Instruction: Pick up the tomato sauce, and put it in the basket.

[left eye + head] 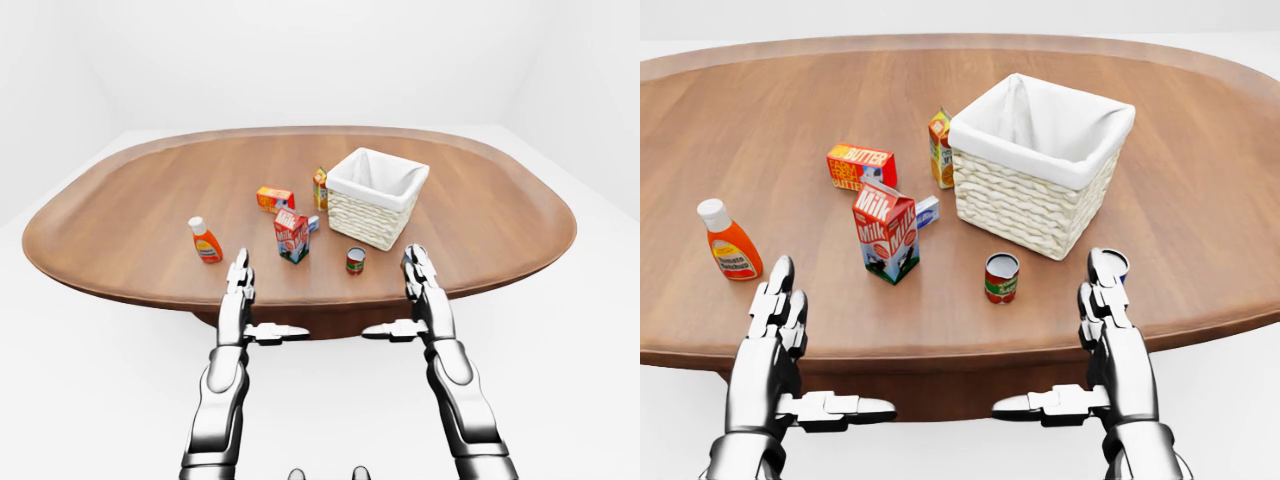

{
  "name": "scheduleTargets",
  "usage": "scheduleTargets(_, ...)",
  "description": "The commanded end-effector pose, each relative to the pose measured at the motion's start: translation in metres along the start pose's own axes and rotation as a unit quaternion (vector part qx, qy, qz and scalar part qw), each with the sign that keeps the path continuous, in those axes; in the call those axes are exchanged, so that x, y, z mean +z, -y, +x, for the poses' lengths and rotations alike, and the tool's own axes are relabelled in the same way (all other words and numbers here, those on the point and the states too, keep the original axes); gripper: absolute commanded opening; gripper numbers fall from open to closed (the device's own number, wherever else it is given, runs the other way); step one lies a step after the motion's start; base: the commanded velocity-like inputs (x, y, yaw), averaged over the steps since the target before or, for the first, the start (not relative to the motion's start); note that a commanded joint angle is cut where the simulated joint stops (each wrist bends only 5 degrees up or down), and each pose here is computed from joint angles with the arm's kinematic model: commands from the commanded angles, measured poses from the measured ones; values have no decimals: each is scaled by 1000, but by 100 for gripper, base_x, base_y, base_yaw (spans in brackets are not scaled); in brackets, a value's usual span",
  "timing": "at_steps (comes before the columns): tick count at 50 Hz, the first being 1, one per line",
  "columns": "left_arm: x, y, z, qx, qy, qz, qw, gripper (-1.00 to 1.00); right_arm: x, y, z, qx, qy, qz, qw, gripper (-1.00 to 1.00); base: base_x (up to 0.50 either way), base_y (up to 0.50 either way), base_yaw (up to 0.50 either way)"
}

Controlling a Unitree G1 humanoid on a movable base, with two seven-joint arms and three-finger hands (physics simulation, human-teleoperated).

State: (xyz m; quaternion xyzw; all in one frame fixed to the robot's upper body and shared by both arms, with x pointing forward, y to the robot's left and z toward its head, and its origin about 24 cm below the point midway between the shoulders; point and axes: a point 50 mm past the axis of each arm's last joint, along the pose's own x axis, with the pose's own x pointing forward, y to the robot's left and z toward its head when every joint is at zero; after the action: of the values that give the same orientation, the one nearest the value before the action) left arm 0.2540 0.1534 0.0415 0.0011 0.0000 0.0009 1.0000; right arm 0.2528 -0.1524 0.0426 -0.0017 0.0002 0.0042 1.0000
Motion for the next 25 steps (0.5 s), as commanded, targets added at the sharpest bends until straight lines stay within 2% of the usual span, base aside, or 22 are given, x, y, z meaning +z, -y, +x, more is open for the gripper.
scheduleTargets(1,5,-8,0,2,3,3,1000,100,4,6,-2,10,0,-2,1000,100,0,0,0)
scheduleTargets(14,10,-8,-2,2,10,7,1000,100,15,8,-2,10,10,6,1000,100,0,0,0)
scheduleTargets(25,25,-9,-6,1,28,9,1000,100,27,9,-3,8,36,11,999,100,0,0,0)
